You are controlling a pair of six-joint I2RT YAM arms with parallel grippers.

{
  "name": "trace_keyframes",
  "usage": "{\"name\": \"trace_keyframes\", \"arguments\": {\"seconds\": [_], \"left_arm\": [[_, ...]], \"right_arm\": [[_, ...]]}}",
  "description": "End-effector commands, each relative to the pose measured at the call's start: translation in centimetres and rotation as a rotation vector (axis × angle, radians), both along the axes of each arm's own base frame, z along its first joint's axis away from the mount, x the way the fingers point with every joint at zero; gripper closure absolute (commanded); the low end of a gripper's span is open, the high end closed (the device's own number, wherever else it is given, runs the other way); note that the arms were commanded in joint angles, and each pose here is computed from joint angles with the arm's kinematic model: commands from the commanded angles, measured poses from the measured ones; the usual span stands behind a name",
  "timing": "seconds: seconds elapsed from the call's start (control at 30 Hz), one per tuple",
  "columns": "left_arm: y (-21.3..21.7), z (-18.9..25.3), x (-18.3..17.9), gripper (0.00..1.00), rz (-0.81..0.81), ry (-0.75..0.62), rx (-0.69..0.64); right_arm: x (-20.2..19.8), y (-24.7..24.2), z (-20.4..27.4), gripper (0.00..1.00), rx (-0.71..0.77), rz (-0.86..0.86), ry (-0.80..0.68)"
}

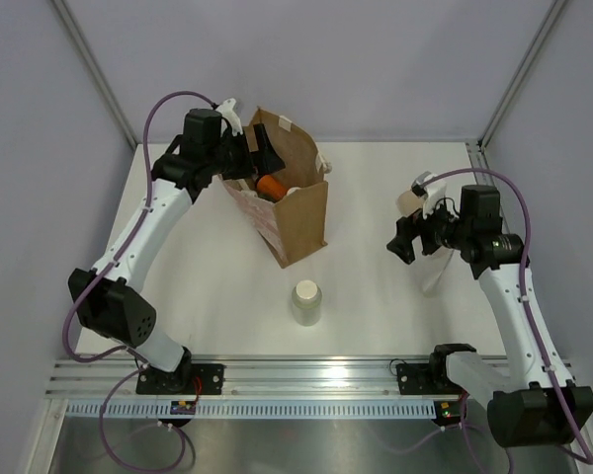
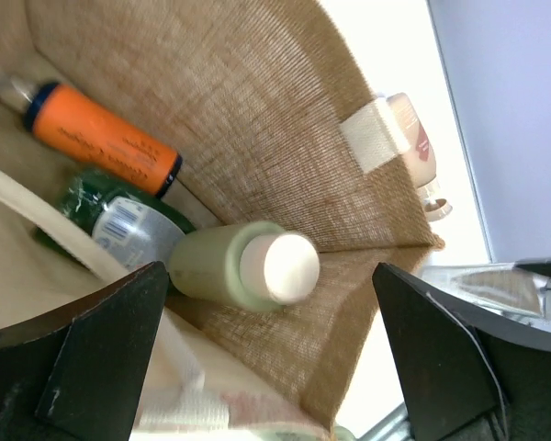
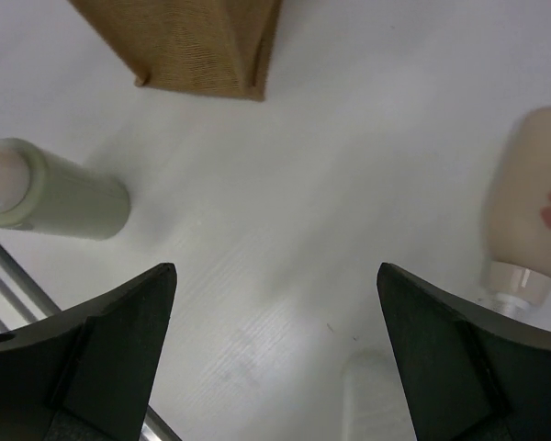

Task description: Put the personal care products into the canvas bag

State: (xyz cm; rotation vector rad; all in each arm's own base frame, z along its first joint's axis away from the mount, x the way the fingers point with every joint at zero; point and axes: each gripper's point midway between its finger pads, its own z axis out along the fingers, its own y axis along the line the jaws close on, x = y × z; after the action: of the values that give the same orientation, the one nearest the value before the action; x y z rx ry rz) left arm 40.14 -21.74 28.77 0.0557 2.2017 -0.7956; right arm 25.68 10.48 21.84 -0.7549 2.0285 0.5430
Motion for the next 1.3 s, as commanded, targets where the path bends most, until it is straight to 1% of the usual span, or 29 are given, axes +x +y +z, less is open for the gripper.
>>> {"name": "trace_keyframes", "arguments": {"seconds": [0.0,0.1,0.13,0.2,0.23,0.27,0.3,0.33,0.37,0.4,0.43,0.47,0.5,0.53,0.57,0.6,0.67,0.7,0.77,0.8,0.97,1.07,1.1,1.17,1.27], "left_arm": [[1.8,6.5,-0.7,0.01,0.011,-0.224,0.046],[3.6,8.8,-2.1,0.01,0.039,-0.327,0.098],[4.3,10.1,-3.3,0.01,0.046,-0.371,0.102],[5.6,11.3,-4.3,0.01,0.079,-0.437,0.131],[6.5,11.9,-5.9,0.01,0.092,-0.473,0.142],[7.2,12.3,-6.7,0.01,0.108,-0.497,0.147],[8.1,12.2,-7.3,0.01,0.142,-0.508,0.161],[8.9,11.5,-9.1,0.01,0.156,-0.528,0.153],[9.3,10.8,-10.0,0.01,0.165,-0.531,0.148],[9.2,10.0,-11.0,0.01,0.146,-0.538,0.133],[9.1,9.3,-11.9,0.01,0.134,-0.544,0.113],[9.4,7.1,-13.5,0.01,0.121,-0.532,0.104],[9.3,6.2,-14.4,0.01,0.107,-0.524,0.089],[9.5,5.1,-15.1,0.01,0.108,-0.507,0.084],[9.6,2.8,-15.6,0.01,0.105,-0.471,0.094],[10.0,2.9,-16.8,0.01,0.107,-0.493,0.083],[10.2,1.6,-17.8,0.01,0.101,-0.479,0.085],[10.4,0.7,-18.4,0.01,0.099,-0.476,0.087],[10.8,-0.4,-19.0,0.01,0.098,-0.460,0.102],[10.9,-1.1,-19.2,0.01,0.099,-0.447,0.110],[11.0,-2.8,-20.5,0.01,0.082,-0.411,0.105],[10.4,-2.9,-21.4,0.01,0.080,-0.369,0.036],[9.7,-2.9,-22.0,0.01,0.047,-0.358,-0.004],[8.8,-3.2,-22.8,0.01,0.032,-0.332,-0.083],[8.5,-3.9,-23.2,0.01,0.044,-0.307,-0.144]], "right_arm": [[2.9,-3.2,2.3,0.01,-0.088,-0.214,-0.017],[4.3,-4.3,3.4,0.01,-0.114,-0.289,-0.028],[4.8,-4.8,3.6,0.00,-0.131,-0.311,-0.027],[5.2,-5.3,3.6,0.01,-0.160,-0.325,-0.018],[5.7,-5.8,3.3,0.00,-0.187,-0.340,0.000],[6.0,-6.1,3.0,0.00,-0.197,-0.348,0.015],[6.5,-6.2,2.0,0.01,-0.206,-0.338,0.058],[6.5,-6.2,2.1,0.01,-0.196,-0.322,0.084],[6.8,-6.1,2.1,0.01,-0.189,-0.314,0.100],[7.6,-7.2,1.2,0.01,-0.183,-0.337,0.147],[8.2,-7.2,1.8,0.00,-0.172,-0.322,0.147],[8.7,-7.5,1.8,0.00,-0.175,-0.327,0.150],[9.7,-8.1,0.5,0.01,-0.191,-0.330,0.191],[10.7,-8.4,1.1,0.00,-0.205,-0.319,0.177],[11.3,-8.6,0.8,0.00,-0.216,-0.311,0.190],[12.3,-9.1,-1.2,0.00,-0.241,-0.308,0.243],[13.7,-9.5,-1.8,0.00,-0.270,-0.290,0.264],[14.7,-9.7,-3.2,0.00,-0.280,-0.277,0.312],[15.5,-9.8,-4.6,0.01,-0.297,-0.254,0.349],[16.1,-10.0,-6.4,0.00,-0.307,-0.246,0.397],[18.6,-10.5,-8.9,0.00,-0.321,-0.260,0.416],[19.0,-10.8,-11.1,0.00,-0.338,-0.265,0.467],[19.1,-11.2,-12.1,0.01,-0.360,-0.275,0.484],[19.3,-11.7,-13.0,0.01,-0.387,-0.285,0.495],[19.3,-12.4,-14.5,0.00,-0.423,-0.296,0.528]]}}
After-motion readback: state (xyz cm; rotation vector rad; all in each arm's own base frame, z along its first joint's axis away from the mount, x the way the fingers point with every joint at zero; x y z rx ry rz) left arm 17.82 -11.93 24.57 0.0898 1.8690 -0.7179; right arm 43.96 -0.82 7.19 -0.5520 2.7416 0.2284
